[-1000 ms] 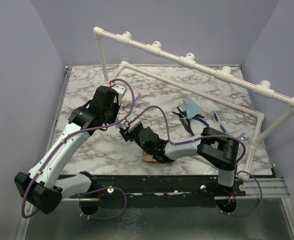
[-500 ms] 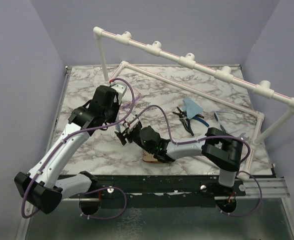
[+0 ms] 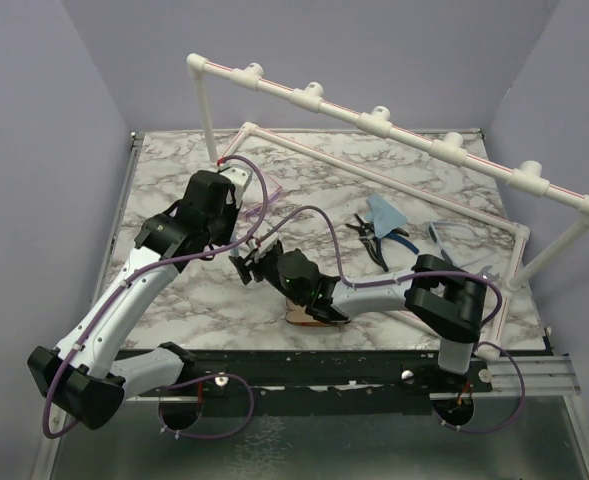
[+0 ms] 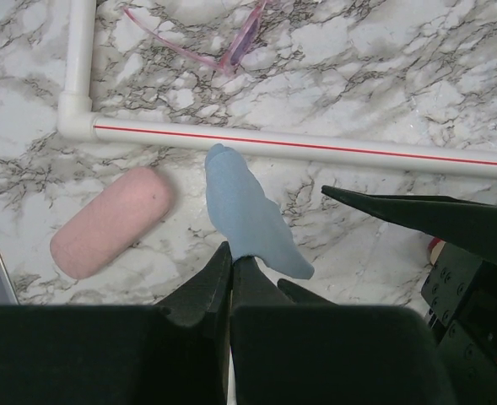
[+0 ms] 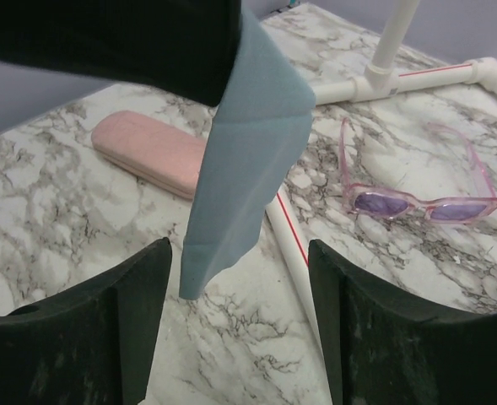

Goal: Organize the sunglasses
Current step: Place the glasses cleaning cloth in the sunglasses case.

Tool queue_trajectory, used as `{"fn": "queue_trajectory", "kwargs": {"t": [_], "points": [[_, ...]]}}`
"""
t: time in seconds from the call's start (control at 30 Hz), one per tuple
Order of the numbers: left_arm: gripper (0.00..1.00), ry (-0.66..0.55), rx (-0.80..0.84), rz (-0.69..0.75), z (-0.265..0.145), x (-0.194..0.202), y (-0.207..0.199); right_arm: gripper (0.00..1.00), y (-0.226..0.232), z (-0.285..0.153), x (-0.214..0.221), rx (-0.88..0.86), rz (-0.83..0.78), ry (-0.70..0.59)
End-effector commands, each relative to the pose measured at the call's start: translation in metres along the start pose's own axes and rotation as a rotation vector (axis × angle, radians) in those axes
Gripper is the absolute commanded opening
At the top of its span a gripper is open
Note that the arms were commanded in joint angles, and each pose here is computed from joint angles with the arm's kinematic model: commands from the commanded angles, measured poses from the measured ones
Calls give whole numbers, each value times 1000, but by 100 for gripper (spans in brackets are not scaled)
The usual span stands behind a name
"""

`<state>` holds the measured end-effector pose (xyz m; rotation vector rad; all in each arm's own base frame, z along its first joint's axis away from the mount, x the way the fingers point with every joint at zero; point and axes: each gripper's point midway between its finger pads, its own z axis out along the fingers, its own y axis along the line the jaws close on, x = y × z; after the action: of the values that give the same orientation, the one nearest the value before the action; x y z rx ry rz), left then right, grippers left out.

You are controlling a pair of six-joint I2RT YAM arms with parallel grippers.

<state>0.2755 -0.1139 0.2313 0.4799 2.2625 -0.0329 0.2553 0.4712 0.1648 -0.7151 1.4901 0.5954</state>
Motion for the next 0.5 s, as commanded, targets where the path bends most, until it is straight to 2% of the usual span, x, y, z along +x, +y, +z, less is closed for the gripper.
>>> {"fn": "queue_trajectory", "kwargs": {"t": [0.0, 0.23, 0.47], "points": [[0, -42, -20, -31, -7, -9, 5, 68, -9, 11, -16, 85, 6, -30], [0, -42, -19, -33, -7, -8, 6, 67, -5, 20, -13, 86, 0, -25], [0, -43, -21, -30, -7, -7, 7, 52, -18, 16, -8, 151, -7, -10]]}}
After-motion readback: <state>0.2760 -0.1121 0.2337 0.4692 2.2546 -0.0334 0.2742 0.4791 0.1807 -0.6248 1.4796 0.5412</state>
